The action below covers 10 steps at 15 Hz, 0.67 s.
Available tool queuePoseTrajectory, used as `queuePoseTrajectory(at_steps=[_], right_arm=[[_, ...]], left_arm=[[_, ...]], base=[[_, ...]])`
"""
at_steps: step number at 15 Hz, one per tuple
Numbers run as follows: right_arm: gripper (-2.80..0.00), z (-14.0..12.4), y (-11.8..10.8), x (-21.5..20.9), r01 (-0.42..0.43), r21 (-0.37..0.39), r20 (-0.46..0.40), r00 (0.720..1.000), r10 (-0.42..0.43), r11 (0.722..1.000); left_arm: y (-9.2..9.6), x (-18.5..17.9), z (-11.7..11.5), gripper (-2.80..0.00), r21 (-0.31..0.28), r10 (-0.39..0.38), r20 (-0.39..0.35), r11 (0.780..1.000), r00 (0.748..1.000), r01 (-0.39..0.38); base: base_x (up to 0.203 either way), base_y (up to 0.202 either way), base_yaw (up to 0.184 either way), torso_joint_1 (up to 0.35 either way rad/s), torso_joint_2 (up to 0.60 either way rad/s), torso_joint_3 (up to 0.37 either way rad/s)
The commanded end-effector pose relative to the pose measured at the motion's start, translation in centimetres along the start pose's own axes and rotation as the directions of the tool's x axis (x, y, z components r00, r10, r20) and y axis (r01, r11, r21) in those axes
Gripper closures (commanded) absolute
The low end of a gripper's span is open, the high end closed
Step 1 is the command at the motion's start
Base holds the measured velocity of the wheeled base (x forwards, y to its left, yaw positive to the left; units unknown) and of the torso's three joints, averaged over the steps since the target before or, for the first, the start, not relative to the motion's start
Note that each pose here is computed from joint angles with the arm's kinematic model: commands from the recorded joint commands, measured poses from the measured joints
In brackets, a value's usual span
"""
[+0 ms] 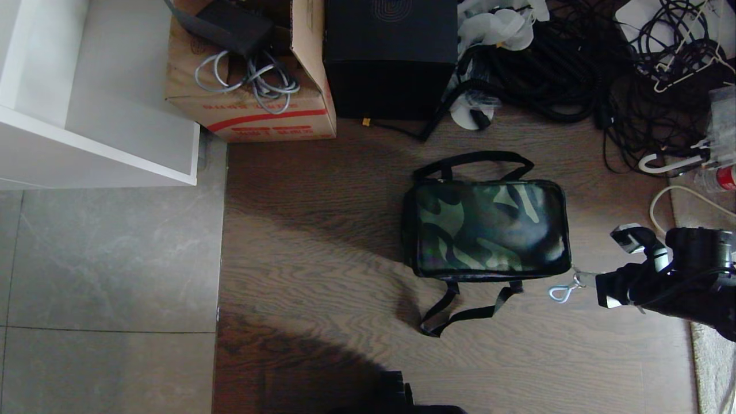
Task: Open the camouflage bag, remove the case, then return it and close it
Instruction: Open the top of the storage box
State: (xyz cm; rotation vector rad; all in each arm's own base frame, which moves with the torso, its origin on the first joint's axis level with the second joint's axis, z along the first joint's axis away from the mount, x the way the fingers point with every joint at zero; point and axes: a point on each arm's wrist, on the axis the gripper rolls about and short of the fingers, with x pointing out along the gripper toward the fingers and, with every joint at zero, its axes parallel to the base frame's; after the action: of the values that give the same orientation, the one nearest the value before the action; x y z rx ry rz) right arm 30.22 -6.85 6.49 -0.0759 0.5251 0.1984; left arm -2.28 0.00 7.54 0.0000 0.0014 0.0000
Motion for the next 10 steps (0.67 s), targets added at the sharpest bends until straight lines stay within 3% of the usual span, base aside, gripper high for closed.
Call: queuePoseTrajectory(at_steps=[1,4,10], right_arm=[[0.00,0.6,-0.2,0.2,-0.004,-0.010,0.023,1.000,0.004,1.000],[0.00,1.3,-0.3,0.4,-0.082,-0.019,0.055,0.995,0.083,0.996],[0.00,3.0,-1.0,1.1,-0.097,-0.038,0.098,0.990,0.100,0.995]], left_arm=[[0.0,0.0,0.0,0.00,0.000,0.000,0.001,1.000,1.000,0.000],[0.0,0.0,0.0,0.00,0.000,0.000,0.000,1.000,1.000,0.000],[0.0,0.0,0.0,0.00,0.000,0.000,0.000,1.000,1.000,0.000]], base=[[0.000,0.000,0.000,0.000,0.00,0.000],[0.000,0.000,0.000,0.000,0.00,0.000],[0.000,0.000,0.000,0.000,0.00,0.000]])
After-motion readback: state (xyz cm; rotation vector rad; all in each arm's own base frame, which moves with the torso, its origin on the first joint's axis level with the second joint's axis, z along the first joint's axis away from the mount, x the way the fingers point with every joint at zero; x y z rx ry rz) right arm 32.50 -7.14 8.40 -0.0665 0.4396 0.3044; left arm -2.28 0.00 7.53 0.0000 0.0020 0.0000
